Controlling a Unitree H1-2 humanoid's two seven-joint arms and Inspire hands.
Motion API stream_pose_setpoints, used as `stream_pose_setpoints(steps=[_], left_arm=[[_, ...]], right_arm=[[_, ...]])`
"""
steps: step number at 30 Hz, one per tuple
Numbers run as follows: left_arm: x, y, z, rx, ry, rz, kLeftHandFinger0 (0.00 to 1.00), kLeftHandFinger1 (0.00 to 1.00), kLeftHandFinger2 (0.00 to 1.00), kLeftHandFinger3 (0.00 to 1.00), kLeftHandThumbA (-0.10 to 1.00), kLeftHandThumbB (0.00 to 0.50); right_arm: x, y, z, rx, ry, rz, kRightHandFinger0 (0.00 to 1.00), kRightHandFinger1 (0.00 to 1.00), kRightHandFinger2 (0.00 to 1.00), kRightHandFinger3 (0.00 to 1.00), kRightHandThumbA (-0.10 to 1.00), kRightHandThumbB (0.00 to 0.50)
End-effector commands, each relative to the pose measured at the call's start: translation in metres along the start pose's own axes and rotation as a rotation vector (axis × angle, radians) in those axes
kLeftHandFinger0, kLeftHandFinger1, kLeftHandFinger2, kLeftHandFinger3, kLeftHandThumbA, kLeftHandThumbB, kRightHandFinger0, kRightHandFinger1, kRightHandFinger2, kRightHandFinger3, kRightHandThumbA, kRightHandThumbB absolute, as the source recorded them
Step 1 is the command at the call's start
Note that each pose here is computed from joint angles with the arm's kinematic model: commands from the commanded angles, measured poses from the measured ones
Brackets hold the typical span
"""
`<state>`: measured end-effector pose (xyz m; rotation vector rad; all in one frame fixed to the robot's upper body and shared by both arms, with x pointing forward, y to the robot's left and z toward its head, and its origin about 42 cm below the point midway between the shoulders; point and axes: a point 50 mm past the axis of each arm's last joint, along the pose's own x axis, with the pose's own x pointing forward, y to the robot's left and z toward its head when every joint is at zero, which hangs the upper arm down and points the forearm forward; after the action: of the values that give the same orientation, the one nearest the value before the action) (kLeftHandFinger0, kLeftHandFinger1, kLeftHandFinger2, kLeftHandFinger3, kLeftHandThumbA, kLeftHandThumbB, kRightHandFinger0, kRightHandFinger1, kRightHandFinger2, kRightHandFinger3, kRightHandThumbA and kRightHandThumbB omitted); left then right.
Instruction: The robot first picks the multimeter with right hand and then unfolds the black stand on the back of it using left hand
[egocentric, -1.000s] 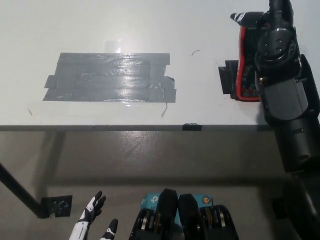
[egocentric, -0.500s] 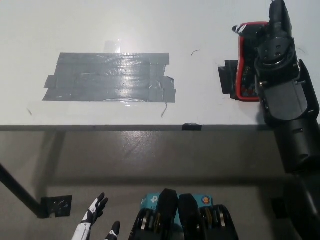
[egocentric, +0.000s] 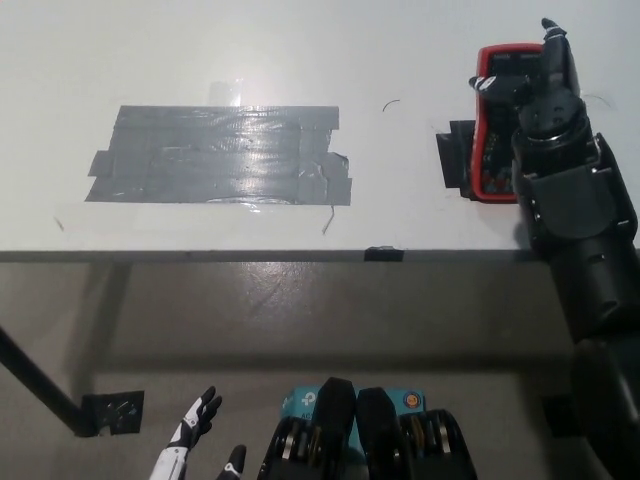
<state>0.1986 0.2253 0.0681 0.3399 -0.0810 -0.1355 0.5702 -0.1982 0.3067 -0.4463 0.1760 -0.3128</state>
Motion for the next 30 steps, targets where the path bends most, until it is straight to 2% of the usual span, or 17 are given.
stream_pose_setpoints(steps=[1,5,7,12,13,18,22,24,26,27,30], left_arm=[[0.001,0.0,0.006,0.012,-0.056,0.02,1.0,1.0,1.0,1.0,0.64,0.142],[0.0,0.0,0.006,0.004,-0.052,0.018,1.0,1.0,1.0,1.0,0.64,0.15],[0.002,0.0,0.006,0.011,-0.061,0.023,1.0,1.0,1.0,1.0,0.64,0.15],[0.004,0.001,0.008,0.015,-0.072,0.019,1.0,1.0,1.0,1.0,0.63,0.141],[0.004,0.0,0.008,0.016,-0.072,0.018,1.0,1.0,1.0,1.0,0.65,0.156],[0.008,0.001,0.009,0.018,-0.08,0.025,1.0,1.0,1.0,1.0,0.65,0.166],[0.009,0.001,0.008,0.009,-0.089,0.024,1.0,1.0,0.98,1.0,0.63,0.166],[0.009,0.001,0.008,0.013,-0.089,0.023,1.0,1.0,0.98,1.0,0.64,0.17],[0.009,0.001,0.008,0.017,-0.089,0.022,1.0,1.0,0.98,1.0,0.64,0.17],[0.009,0.002,0.008,0.022,-0.091,0.02,1.0,1.0,0.98,1.0,0.64,0.164],[0.014,0.003,0.009,0.022,-0.102,0.028,1.0,1.0,0.97,1.0,0.64,0.165]], right_arm=[[0.005,-0.018,0.046,0.034,-0.114,-0.041,1.0,1.0,1.0,1.0,0.83,0.473],[0.007,-0.015,0.047,-0.007,-0.096,-0.029,1.0,1.0,1.0,1.0,0.89,0.491],[0.008,-0.014,0.048,-0.018,-0.104,-0.022,1.0,1.0,1.0,1.0,0.89,0.484],[0.008,-0.011,0.051,-0.034,-0.109,-0.048,1.0,1.0,1.0,1.0,0.84,0.492],[0.007,-0.01,0.052,-0.036,-0.107,-0.05,1.0,1.0,1.0,1.0,0.83,0.494],[0.006,-0.004,0.056,-0.027,-0.087,-0.03,1.0,1.0,1.0,1.0,0.84,0.5],[0.006,0.001,0.051,-0.002,-0.058,-0.01,1.0,1.0,1.0,1.0,0.82,0.466],[0.006,0.003,0.047,-0.002,-0.06,-0.005,1.0,1.0,1.0,1.0,0.81,0.475],[0.007,0.005,0.042,0.005,-0.047,-0.004,1.0,1.0,1.0,1.0,0.8,0.464],[0.006,0.006,0.038,0.055,-0.028,-0.042,1.0,1.0,1.0,1.0,0.68,0.475],[0.011,0.007,0.02,0.035,0.022,-0.061,1.0,1.0,1.0,1.0,0.44,0.283]])
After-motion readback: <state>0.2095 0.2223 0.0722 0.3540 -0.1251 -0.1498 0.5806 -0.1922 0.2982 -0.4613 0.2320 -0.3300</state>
